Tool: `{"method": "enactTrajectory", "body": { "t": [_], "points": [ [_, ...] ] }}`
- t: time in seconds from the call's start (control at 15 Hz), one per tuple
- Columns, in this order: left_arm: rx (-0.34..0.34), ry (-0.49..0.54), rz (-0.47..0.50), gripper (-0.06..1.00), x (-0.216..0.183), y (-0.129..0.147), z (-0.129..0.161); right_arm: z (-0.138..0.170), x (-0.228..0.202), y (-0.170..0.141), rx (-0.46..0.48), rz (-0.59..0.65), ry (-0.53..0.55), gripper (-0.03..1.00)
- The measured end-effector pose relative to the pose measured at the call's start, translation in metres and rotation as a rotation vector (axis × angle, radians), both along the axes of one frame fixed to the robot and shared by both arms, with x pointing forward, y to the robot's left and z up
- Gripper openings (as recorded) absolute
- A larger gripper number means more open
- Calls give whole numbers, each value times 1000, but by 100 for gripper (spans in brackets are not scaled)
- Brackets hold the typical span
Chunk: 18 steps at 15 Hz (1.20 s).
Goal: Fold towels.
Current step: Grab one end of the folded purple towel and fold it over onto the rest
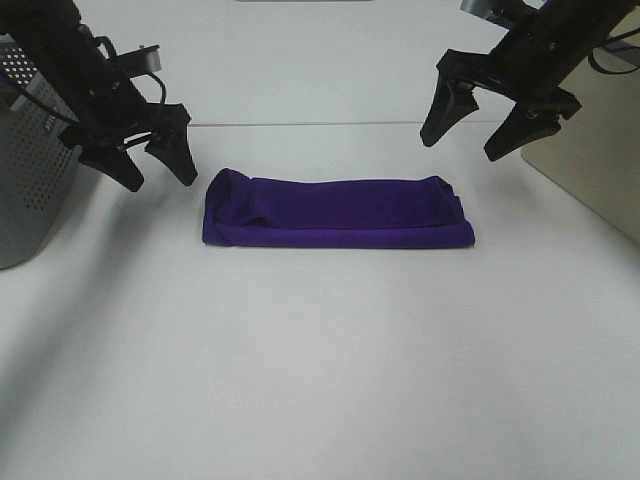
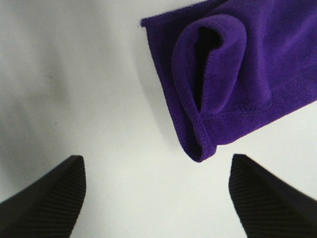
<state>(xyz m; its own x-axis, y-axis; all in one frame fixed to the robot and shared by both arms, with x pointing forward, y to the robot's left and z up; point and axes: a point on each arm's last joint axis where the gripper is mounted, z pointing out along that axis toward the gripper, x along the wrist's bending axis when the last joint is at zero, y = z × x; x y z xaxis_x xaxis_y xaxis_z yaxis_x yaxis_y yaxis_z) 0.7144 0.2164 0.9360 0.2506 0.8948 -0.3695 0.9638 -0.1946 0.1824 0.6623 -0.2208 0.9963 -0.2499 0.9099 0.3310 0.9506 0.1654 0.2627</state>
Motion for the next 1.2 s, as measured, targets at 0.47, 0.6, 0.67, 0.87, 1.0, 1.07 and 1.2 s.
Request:
{"method": "enactTrajectory", "body": {
  "t": [0.47, 0.6, 0.67, 0.87, 1.0, 1.07, 1.2],
  "points": [
    [-183, 101, 65, 73, 9, 36, -57, 0, -3, 0, -3, 11, 29, 86],
    [-194, 108, 72, 73, 10, 35, -62, 0, -4, 0, -4, 15, 37, 86],
    [-191, 109, 78, 73, 10, 35, -62, 0, -4, 0, -4, 18, 44, 86],
    [-192, 133, 116, 74, 10, 27, -63, 0, -5, 0, -4, 20, 49, 86],
    [-205, 146, 106, 74, 9, 15, -67, -1, -6, 0, -3, 25, 62, 86],
    [-219, 155, 100, 74, 9, 6, -69, -1, -7, 0, -1, 27, 69, 86],
    [-267, 172, 92, 74, 7, -16, -73, -1, -7, 0, 0, 28, 70, 86]
  ]
}}
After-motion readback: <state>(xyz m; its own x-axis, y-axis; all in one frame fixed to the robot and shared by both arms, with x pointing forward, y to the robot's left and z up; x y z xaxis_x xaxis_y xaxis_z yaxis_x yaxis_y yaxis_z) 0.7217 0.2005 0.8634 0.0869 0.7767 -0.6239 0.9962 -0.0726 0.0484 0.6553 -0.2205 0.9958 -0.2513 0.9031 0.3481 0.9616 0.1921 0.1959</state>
